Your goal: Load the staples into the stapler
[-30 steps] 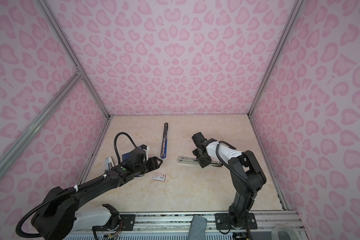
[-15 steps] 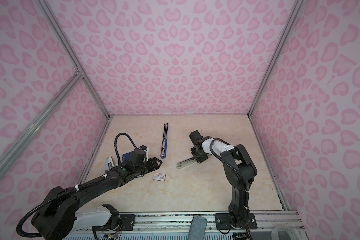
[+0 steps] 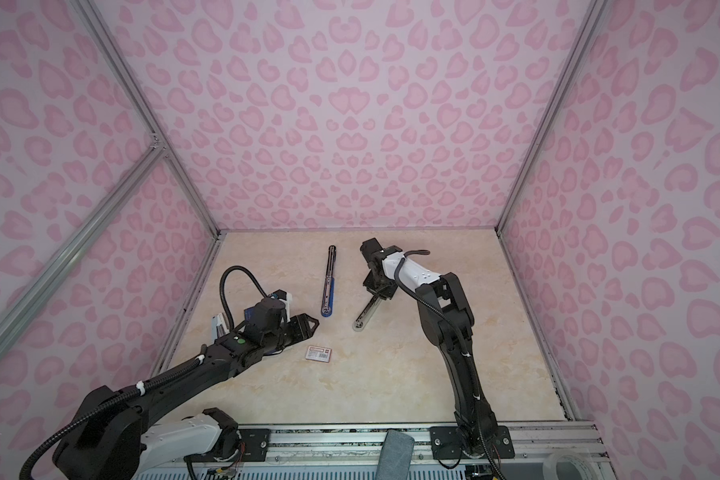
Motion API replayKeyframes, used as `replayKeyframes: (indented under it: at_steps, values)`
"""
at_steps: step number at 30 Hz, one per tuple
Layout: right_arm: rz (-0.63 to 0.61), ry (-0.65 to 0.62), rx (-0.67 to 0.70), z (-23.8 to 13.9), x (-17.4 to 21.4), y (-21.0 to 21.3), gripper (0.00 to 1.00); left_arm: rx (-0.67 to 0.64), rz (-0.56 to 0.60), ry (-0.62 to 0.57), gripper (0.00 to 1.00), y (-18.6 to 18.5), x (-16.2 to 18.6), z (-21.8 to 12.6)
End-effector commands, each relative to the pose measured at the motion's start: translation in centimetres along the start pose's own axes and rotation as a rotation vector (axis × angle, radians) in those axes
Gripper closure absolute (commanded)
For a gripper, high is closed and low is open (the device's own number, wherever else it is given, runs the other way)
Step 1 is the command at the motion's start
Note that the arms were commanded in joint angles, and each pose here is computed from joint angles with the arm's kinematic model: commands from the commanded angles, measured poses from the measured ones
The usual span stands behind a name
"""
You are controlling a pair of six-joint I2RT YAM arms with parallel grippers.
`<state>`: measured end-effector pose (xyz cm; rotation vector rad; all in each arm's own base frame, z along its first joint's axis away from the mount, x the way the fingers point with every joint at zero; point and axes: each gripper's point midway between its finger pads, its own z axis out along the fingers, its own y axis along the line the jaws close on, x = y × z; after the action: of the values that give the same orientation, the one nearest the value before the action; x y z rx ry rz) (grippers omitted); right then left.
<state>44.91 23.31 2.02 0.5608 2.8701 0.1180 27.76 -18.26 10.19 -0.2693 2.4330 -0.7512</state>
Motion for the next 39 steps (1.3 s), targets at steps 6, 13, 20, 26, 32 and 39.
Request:
replayKeyframes:
  at_steps: [6,13,20,26,32,39]
  values:
    - [-0.403,0.001,0.189,2.3,-0.6,-0.5,0.79,-0.041,0.004,-0.014,0.37,1.2,-0.1,-1.0]
    - [-0.472,-0.024,0.26,2.5,-2.0,-1.0,0.75,-0.039,0.0,-0.007,0.37,1.1,0.0,-1.1]
    - [-0.438,-0.034,0.274,2.4,-2.8,-1.8,0.71,-0.045,-0.002,-0.006,0.37,1.3,0.1,-1.2]
    - [-0.417,-0.065,0.221,0.5,-3.3,-0.8,0.63,-0.036,-0.001,-0.001,0.36,1.0,0.1,-1.1]
    - [-0.407,-0.14,0.158,-3.4,-3.9,0.2,0.57,-0.026,0.006,0.015,0.33,0.8,0.4,-1.4]
    - [-0.422,-0.22,0.091,-8.4,-3.2,-0.1,0.56,-0.038,0.024,0.074,0.29,1.2,1.6,-1.8]
